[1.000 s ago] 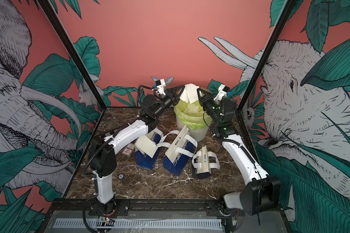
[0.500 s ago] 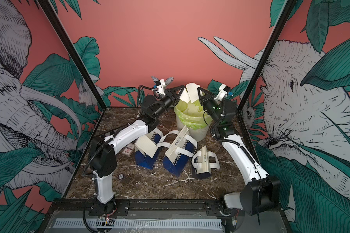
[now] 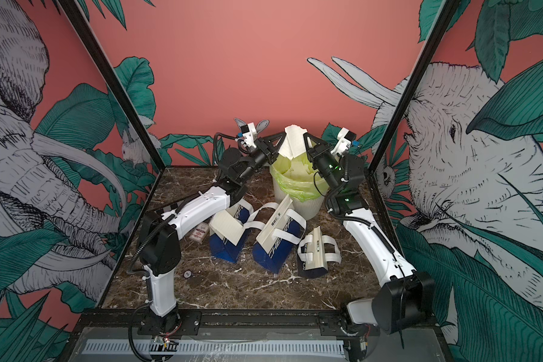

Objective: Shred takeout receipts and throw away
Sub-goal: Shred the takeout receipt.

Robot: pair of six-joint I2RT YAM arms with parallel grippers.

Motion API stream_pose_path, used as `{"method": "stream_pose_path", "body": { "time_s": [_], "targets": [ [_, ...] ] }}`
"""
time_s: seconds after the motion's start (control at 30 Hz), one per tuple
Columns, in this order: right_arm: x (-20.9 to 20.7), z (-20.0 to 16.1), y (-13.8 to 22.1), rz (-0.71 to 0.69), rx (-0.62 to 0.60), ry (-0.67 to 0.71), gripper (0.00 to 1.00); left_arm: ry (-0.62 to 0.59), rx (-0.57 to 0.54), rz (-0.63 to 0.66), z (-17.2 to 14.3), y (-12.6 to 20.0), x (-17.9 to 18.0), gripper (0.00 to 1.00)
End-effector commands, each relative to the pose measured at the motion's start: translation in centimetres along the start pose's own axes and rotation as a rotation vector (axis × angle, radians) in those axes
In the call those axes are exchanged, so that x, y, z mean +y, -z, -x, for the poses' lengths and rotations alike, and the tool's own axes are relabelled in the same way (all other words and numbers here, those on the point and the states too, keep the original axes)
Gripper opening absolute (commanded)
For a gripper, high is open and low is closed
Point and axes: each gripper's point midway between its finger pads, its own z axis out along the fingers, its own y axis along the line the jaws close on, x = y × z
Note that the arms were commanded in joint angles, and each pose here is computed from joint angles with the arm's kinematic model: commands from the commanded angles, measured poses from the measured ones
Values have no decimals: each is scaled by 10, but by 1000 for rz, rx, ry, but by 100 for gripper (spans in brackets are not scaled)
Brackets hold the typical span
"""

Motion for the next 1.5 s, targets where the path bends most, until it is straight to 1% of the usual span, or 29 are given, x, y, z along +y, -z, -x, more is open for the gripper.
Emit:
{"method": "stream_pose_path", "body": {
  "time_s": [0.0,0.27,0.43,0.63,0.83,0.9,1.17,1.47],
  "targets": [
    [23,8,-4,78,-38,-176,0,3,-21,-62,4,3,-20,14],
    [14,9,-2,46,-53,-174,0,23,-38,-76,7,4,-20,14],
    [-1,6,2,-20,-56,-133,0,31,-42,-81,7,4,-21,14],
    [-12,6,6,-61,-68,-94,0,25,-56,-77,11,6,-23,14],
    [-10,6,10,-72,-66,-50,0,26,-70,-52,13,8,-18,15],
    [-10,7,11,-82,-68,-16,0,29,-76,-54,15,8,-19,14],
    [-11,4,12,-104,-49,39,0,32,-89,-48,18,9,-21,15],
    [-5,-1,9,-80,-19,84,0,32,-80,-24,16,9,-17,15]
  ]
}}
